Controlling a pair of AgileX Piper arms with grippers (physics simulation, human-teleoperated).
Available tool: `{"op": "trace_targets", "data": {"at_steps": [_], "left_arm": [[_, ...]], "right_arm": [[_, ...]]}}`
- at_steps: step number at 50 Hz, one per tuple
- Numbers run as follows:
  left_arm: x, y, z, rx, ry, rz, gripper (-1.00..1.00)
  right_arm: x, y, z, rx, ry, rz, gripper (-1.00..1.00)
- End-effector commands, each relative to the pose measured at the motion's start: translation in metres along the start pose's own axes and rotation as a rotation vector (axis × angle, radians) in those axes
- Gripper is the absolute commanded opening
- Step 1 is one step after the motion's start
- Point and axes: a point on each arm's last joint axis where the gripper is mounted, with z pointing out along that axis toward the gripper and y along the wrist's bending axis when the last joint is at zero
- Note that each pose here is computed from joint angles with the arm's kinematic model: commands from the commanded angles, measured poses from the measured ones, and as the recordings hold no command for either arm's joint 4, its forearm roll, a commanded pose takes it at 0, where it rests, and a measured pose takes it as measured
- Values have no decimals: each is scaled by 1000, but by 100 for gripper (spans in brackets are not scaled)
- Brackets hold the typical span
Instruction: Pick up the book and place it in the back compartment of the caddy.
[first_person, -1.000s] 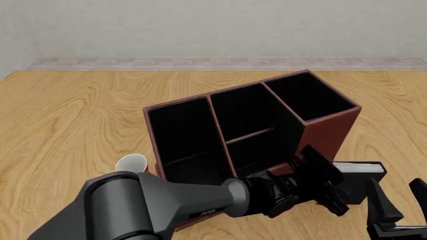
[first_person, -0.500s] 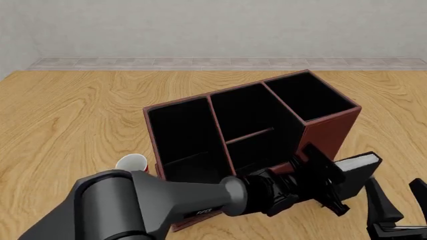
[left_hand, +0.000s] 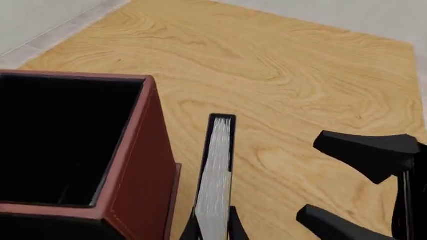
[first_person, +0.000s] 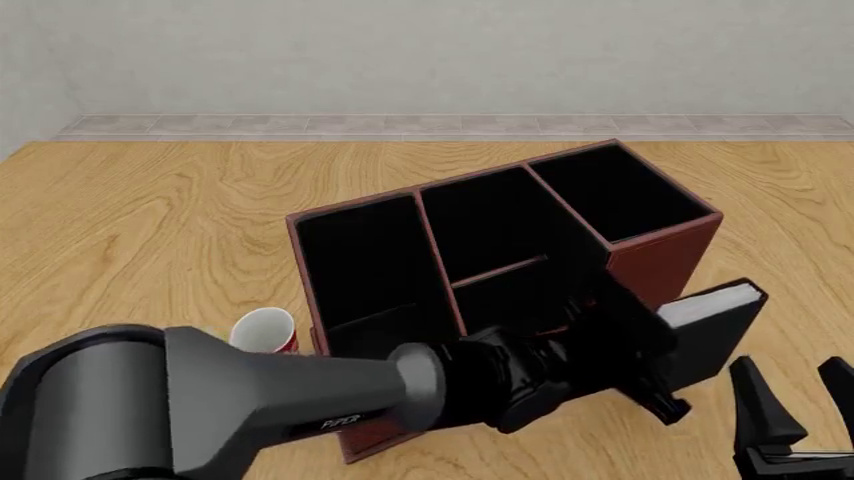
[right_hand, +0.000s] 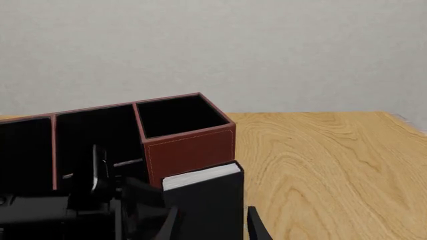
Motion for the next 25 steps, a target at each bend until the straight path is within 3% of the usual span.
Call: {"op": "trace_targets", "data": {"at_steps": [1, 4, 14, 22, 23, 25], "left_arm": [[-14, -7, -33, 12, -51, 30, -100], [-12, -8, -37, 14, -45, 72, -100], [-19, -7, -59, 12, -74, 30, -100], [-20, -6, -73, 10, -85, 28, -100], [-20, -7, -74, 12, -81, 59, -100], [-24, -4, -80, 5, -96, 35, -100]], "right_arm": [[0, 0, 0, 0, 0, 0, 100], [0, 0, 0, 0, 1, 1, 100], [0, 0, 0, 0, 1, 1, 100], [0, 0, 0, 0, 0, 1, 100], [0, 0, -1, 0, 0, -1, 100], [0, 0, -1, 0, -1, -1, 100]]}}
